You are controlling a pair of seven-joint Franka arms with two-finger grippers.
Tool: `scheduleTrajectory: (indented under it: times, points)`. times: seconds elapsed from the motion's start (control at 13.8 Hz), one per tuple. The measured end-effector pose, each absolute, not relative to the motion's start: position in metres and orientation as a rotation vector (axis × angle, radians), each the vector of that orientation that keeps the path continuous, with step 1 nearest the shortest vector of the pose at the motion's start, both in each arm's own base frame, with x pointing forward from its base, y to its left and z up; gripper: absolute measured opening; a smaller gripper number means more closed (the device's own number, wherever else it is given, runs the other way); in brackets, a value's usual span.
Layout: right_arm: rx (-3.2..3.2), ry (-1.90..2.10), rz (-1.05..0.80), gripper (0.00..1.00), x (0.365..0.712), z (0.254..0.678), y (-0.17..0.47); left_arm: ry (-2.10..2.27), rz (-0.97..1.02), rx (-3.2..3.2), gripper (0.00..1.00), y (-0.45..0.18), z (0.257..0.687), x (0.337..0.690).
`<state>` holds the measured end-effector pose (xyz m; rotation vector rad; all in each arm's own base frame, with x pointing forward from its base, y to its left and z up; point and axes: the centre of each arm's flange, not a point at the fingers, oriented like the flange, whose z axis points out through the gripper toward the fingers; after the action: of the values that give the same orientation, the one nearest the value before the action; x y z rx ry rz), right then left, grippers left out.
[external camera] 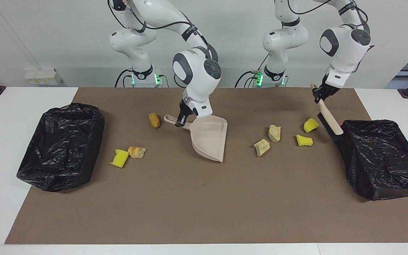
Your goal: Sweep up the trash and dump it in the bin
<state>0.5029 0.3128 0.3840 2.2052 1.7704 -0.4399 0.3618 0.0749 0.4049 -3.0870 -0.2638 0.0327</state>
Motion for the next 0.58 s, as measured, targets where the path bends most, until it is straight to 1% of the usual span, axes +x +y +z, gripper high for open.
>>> scheduleTrajectory:
  times: [0.29,0.58]
  points:
    - [2.205,1.77,-0.442,0.32,0.503,0.384,0.313,-0.272,0.066,-3.09,0.26,0.083,0.384,0.347]
    - [2.204,1.771,-0.446,0.32,0.503,0.382,0.313,-0.226,0.11,-3.097,0.26,0.077,0.363,0.352]
